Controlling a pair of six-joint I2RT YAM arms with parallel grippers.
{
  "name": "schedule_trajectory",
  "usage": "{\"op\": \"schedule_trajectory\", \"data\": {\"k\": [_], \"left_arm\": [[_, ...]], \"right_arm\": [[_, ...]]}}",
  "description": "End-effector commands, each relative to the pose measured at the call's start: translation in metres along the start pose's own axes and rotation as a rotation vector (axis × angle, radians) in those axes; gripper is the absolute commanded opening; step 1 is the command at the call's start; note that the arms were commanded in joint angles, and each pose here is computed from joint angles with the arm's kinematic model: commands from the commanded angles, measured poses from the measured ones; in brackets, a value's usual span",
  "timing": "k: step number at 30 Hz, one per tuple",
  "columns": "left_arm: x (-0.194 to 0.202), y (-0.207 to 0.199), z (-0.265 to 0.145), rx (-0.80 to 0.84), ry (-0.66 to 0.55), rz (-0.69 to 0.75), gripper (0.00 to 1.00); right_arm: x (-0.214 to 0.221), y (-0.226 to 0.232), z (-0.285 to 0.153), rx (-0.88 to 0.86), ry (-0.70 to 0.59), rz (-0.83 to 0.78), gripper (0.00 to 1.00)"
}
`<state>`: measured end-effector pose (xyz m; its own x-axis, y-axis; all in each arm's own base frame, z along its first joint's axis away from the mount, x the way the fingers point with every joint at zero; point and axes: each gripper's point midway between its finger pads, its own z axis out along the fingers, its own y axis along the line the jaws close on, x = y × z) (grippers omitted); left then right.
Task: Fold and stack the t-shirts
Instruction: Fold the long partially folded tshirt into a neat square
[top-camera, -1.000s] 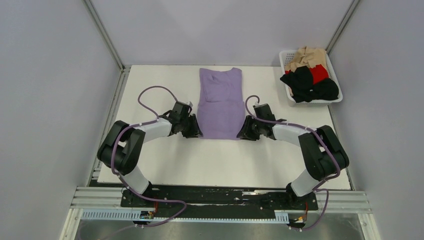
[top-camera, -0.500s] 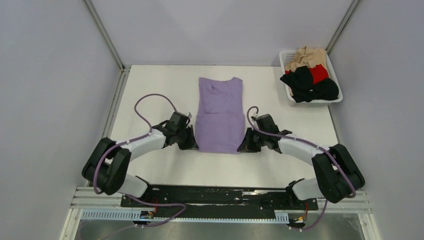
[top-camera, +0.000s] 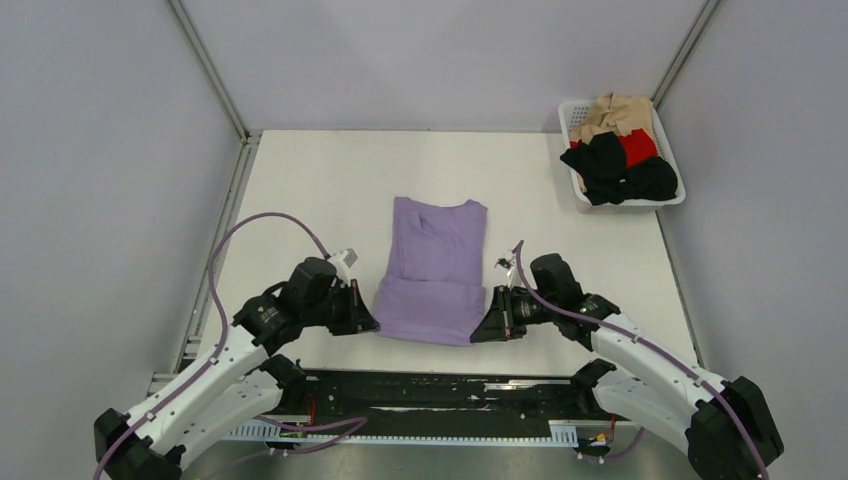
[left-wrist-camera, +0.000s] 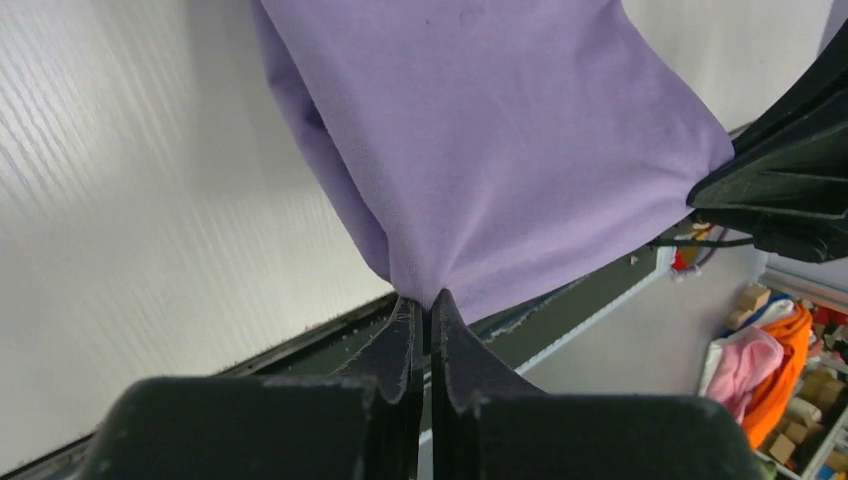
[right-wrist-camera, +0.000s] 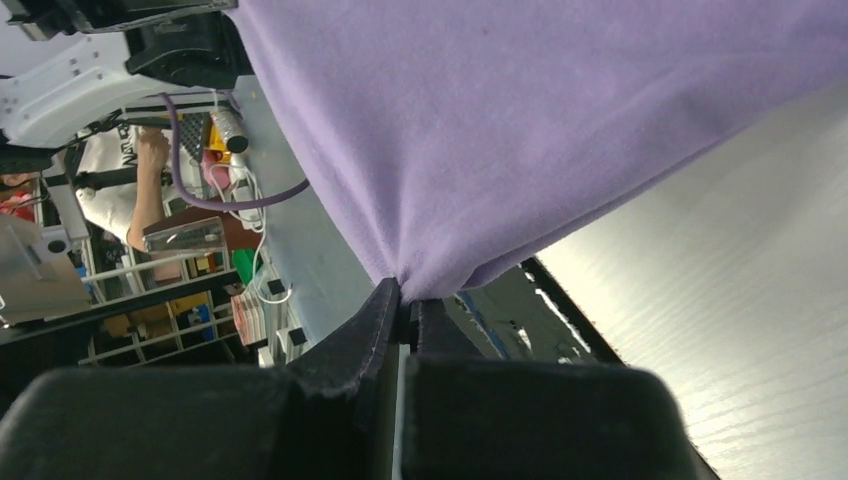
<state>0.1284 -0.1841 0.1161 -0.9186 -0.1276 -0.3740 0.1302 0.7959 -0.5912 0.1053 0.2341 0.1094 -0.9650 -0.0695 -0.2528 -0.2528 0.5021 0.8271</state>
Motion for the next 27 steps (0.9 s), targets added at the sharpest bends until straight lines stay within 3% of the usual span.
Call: {"op": "schedule_trajectory", "data": {"k": [1, 6, 18, 27], "left_arm": [[0.020, 0.002, -0.009, 0.020, 0.044, -0.059, 0.00], [-0.006, -0.015, -0.006, 0.074, -0.056, -0.067, 0.00], [-0.107, -0.029, 0.004, -0.093, -0.323, -0.040, 0.00], [-0.182, -0.038, 0.010, -0.134, -0.443, -0.014, 0.00]], "right_arm": [[0.004, 0.018, -0.007, -0.065, 0.015, -0.023, 0.00], [-0.026, 0.019, -0.007, -0.002, -0.075, -0.065, 0.00], [-0.139, 0.016, -0.021, 0.160, -0.336, -0.110, 0.00], [-0.195, 0.007, -0.042, 0.198, -0.433, -0.082, 0.00]]}}
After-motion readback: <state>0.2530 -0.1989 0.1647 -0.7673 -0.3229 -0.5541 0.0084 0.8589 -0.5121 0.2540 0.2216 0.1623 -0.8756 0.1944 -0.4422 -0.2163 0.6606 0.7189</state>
